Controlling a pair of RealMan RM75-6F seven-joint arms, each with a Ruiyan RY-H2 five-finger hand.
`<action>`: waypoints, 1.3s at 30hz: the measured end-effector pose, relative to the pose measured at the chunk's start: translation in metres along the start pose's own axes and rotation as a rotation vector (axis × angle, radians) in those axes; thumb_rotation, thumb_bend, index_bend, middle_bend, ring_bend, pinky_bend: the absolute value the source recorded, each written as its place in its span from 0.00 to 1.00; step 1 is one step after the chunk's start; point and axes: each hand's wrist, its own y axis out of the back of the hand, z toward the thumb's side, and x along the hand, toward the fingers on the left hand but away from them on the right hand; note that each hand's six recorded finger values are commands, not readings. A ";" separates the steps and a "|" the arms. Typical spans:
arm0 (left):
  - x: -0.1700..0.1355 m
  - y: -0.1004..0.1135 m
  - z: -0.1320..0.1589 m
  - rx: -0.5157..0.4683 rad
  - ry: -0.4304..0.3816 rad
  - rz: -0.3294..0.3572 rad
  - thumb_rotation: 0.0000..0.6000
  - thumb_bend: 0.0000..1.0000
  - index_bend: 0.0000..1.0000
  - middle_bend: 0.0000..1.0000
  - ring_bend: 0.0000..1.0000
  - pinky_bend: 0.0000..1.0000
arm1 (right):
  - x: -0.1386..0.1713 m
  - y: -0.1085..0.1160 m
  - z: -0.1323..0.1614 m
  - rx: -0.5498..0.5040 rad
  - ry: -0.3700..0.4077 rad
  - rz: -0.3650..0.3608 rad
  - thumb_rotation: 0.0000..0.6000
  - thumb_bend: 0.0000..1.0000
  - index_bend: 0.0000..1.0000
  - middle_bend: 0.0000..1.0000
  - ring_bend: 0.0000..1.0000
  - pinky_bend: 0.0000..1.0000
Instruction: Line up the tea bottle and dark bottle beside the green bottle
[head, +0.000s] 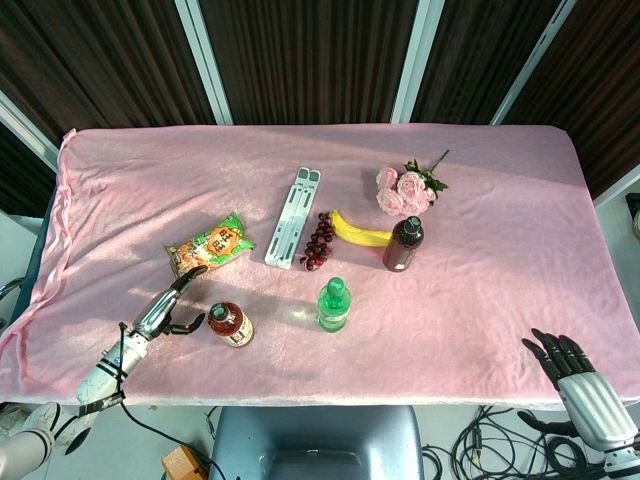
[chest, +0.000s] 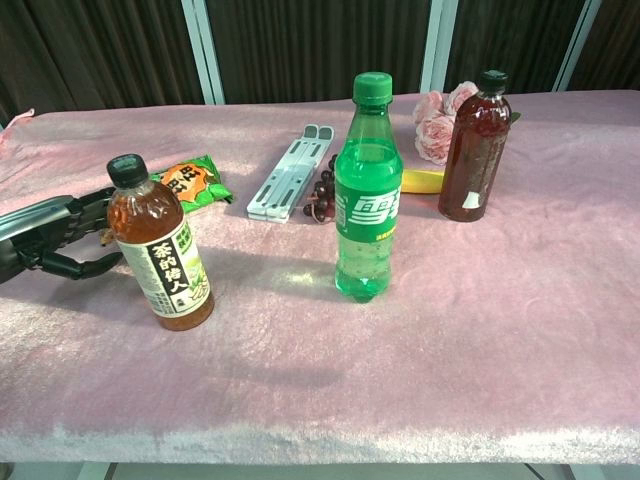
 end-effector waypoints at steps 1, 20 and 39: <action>0.000 0.000 -0.001 0.003 0.008 0.001 1.00 0.42 0.00 0.00 0.00 0.00 | 0.000 0.000 0.000 -0.002 0.001 0.000 1.00 0.26 0.00 0.00 0.00 0.01; -0.005 0.012 -0.001 -0.015 0.001 0.024 1.00 0.40 0.00 0.00 0.00 0.00 | 0.005 0.001 -0.001 -0.007 0.006 0.002 1.00 0.26 0.00 0.00 0.00 0.02; -0.088 -0.004 0.010 -0.019 -0.187 0.031 1.00 0.28 0.00 0.00 0.00 0.00 | 0.005 0.002 0.001 0.007 0.002 -0.026 1.00 0.26 0.00 0.00 0.00 0.02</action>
